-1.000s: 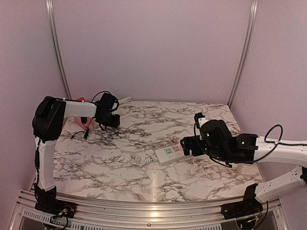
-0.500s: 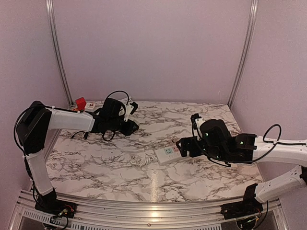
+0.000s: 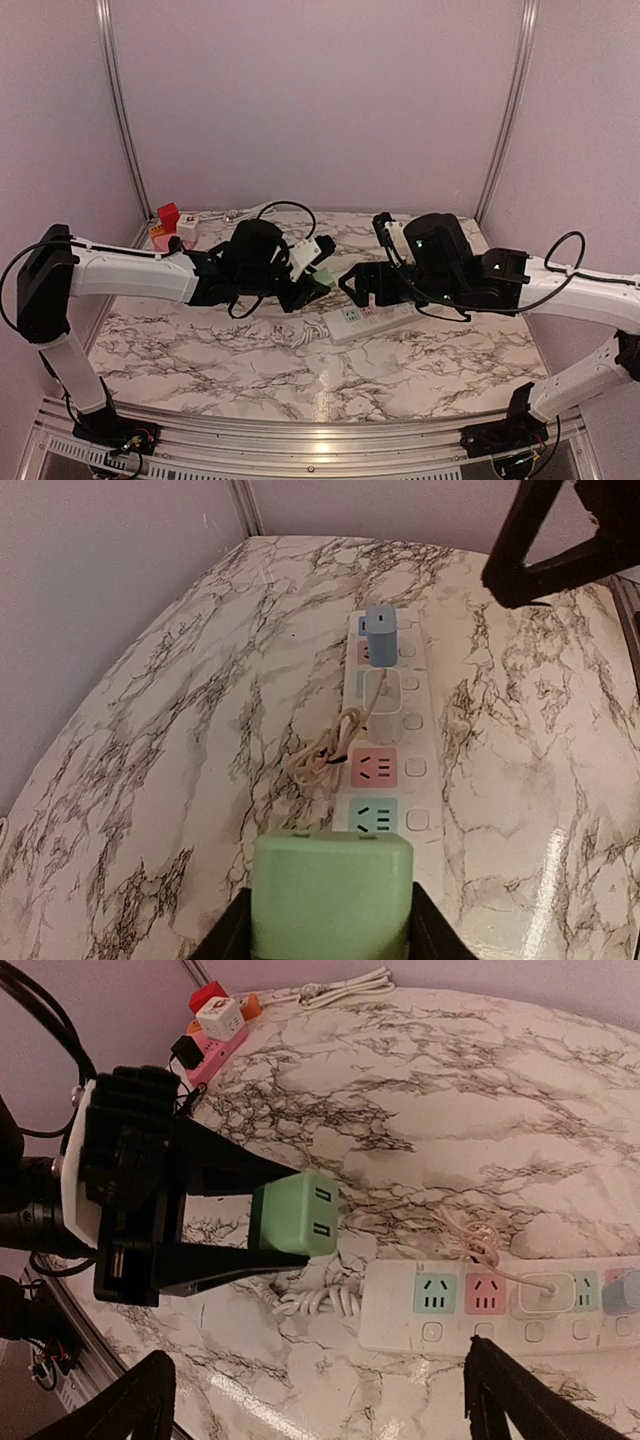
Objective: Insert the plug
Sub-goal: Pass from the left arm to the right
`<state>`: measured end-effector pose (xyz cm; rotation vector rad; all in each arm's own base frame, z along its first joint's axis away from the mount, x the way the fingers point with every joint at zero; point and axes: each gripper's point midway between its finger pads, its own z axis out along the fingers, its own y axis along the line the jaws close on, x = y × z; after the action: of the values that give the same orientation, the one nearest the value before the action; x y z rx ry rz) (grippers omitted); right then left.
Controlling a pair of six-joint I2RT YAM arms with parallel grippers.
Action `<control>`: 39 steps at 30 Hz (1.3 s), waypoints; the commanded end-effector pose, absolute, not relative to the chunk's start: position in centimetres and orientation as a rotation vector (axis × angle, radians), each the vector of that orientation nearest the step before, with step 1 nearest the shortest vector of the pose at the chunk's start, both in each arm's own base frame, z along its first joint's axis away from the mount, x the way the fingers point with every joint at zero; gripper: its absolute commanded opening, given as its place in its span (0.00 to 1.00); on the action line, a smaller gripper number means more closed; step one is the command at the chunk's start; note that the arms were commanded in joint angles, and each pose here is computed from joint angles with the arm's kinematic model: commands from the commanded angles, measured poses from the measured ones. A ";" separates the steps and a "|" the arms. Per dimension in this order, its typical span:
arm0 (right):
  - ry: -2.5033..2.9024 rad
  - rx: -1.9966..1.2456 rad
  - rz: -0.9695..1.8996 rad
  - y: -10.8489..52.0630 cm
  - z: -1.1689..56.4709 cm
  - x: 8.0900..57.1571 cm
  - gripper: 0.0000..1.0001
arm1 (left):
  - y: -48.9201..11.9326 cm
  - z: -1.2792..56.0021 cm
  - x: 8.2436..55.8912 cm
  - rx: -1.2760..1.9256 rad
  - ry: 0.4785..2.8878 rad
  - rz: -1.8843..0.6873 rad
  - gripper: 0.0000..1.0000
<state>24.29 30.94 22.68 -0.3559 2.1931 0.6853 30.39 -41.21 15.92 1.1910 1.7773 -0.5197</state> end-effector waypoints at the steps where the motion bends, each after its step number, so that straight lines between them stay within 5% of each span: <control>1: 2.265 -0.385 0.759 32.2 22.9 23.4 0.93 | -42.0 18.6 27.5 1.259 1.576 -0.486 0.04; 10: 2.239 -0.475 0.961 34.5 24.1 21.7 0.81 | -42.0 21.0 24.4 1.235 1.406 -0.467 0.00; 18: 2.215 -0.550 1.057 36.0 24.3 21.1 0.60 | -42.1 22.3 22.2 1.239 1.313 -0.527 0.00; 39: 2.247 -0.614 1.223 38.0 24.1 21.0 0.43 | -42.4 22.0 20.9 1.277 1.265 -0.480 0.00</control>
<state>20.83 37.24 21.90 -0.6010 2.3015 1.1582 20.76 -42.13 20.65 1.3156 1.3067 -0.4878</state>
